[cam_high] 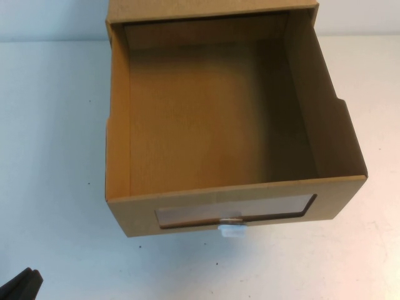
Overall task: Open the shoe box
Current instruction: 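Pull the top drawer of the cardboard box fully open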
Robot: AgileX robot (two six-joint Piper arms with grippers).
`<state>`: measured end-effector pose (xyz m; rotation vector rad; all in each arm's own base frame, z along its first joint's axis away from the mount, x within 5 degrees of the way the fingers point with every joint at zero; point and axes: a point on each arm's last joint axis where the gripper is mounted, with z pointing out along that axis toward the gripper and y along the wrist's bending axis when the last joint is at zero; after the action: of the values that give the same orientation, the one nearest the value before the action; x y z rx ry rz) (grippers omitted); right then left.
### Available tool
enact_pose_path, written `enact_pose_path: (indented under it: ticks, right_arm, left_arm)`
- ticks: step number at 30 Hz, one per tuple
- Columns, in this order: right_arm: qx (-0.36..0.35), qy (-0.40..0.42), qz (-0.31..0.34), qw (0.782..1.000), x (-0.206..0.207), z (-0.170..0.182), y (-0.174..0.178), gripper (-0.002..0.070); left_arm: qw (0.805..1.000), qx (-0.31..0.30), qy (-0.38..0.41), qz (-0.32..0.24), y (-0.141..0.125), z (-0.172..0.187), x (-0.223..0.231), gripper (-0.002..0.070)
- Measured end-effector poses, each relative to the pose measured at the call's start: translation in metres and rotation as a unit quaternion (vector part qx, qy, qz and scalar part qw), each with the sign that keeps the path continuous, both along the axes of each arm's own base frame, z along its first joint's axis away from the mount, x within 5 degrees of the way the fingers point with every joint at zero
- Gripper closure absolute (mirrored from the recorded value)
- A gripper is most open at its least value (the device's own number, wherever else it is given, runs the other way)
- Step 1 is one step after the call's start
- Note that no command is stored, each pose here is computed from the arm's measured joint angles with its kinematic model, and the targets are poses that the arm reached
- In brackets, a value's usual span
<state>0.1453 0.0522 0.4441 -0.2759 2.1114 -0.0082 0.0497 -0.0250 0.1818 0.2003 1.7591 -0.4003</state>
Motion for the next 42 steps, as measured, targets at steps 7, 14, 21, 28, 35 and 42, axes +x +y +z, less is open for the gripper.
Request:
enact_pose_path:
  ticks: [7,14,21,28,35,42]
  right_arm:
    - [0.019,-0.061,-0.052,0.997,0.006,-0.017,-0.023,0.0689]
    - [0.032,-0.151,-0.105,0.982,-0.016,-0.091,-0.054,0.0689]
    - [0.056,-0.181,-0.133,0.973,-0.054,-0.18,-0.062,0.0689]
    - [0.08,-0.225,-0.135,0.962,-0.083,-0.227,-0.06,0.0689]
    - [0.088,-0.248,-0.133,0.956,-0.091,-0.241,-0.059,0.0689]
    - [0.103,-0.245,-0.123,0.956,-0.09,-0.242,-0.058,0.0689]
  left_arm:
    - [1.0,0.0,0.0,0.0,0.0,0.0,0.0,0.0679]
    - [1.0,0.0,0.0,0.0,0.0,0.0,0.0,0.0679]
    - [1.0,0.0,0.0,0.0,0.0,0.0,0.0,0.0679]
    - [1.0,0.0,0.0,0.0,0.0,0.0,0.0,0.0679]
    - [1.0,0.0,0.001,0.0,0.0,0.0,0.0,0.0679]
    - [1.0,0.0,0.002,-0.001,0.0,0.0,0.0,0.0679]
